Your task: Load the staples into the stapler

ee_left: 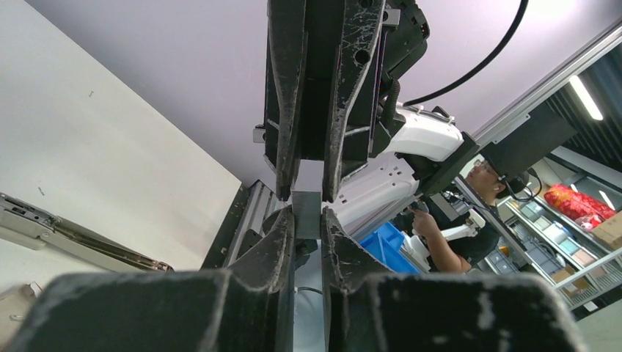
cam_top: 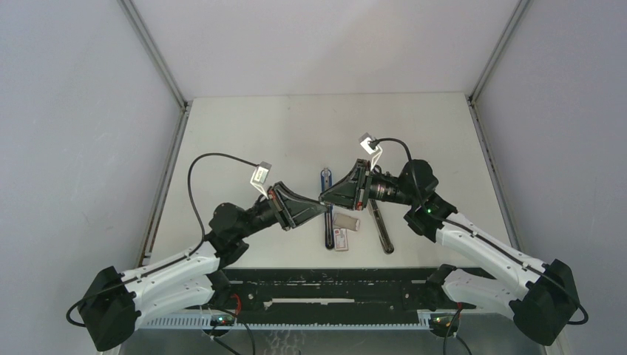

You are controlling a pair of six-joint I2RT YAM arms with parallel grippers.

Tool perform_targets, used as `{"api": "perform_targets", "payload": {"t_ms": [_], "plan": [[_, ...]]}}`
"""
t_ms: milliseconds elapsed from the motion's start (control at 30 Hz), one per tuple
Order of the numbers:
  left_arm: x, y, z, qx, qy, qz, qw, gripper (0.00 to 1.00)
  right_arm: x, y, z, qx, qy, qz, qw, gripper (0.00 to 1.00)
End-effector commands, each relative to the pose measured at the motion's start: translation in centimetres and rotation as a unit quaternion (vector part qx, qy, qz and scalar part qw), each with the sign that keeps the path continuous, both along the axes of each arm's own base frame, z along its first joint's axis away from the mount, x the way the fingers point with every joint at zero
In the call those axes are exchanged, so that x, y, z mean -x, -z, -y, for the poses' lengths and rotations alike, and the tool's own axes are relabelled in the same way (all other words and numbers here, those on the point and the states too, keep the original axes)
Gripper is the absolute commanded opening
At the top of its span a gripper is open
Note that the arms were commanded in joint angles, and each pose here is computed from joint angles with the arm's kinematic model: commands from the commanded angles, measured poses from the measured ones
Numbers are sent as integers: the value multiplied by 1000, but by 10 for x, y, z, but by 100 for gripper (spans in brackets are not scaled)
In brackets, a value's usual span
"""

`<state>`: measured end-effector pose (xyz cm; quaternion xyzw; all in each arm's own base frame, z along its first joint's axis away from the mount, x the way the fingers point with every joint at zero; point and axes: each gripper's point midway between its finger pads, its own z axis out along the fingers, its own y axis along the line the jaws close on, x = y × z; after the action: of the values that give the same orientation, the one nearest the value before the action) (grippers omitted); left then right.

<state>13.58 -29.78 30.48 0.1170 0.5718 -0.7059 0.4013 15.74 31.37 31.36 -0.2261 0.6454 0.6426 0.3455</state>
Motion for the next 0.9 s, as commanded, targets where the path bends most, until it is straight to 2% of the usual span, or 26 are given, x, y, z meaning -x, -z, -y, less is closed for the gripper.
{"api": "perform_targets", "payload": {"t_ms": [0,100,200,233,333,467,567,867], "plan": [[4,-35,-3,35,1,26,999,7,-7,3,5,14,29,21,999,25],[-2,-15,-2,2,-9,3,1000,6,-17,7,13,27,57,28,998,44],[-12,21,-4,-62,-41,-33,997,6,-31,13,28,45,93,30,994,55],[-18,38,-6,-92,-59,-47,993,6,-38,17,34,53,111,30,992,57],[-37,101,-25,-214,-135,-104,962,7,-54,32,53,94,174,34,980,64],[-53,162,-57,-338,-213,-155,903,7,-67,54,77,151,245,34,957,66],[-59,193,-70,-401,-237,-175,867,7,-70,73,89,185,271,20,944,66],[-70,239,-65,-494,-231,-216,810,7,-65,100,97,216,272,13,938,65]]}}
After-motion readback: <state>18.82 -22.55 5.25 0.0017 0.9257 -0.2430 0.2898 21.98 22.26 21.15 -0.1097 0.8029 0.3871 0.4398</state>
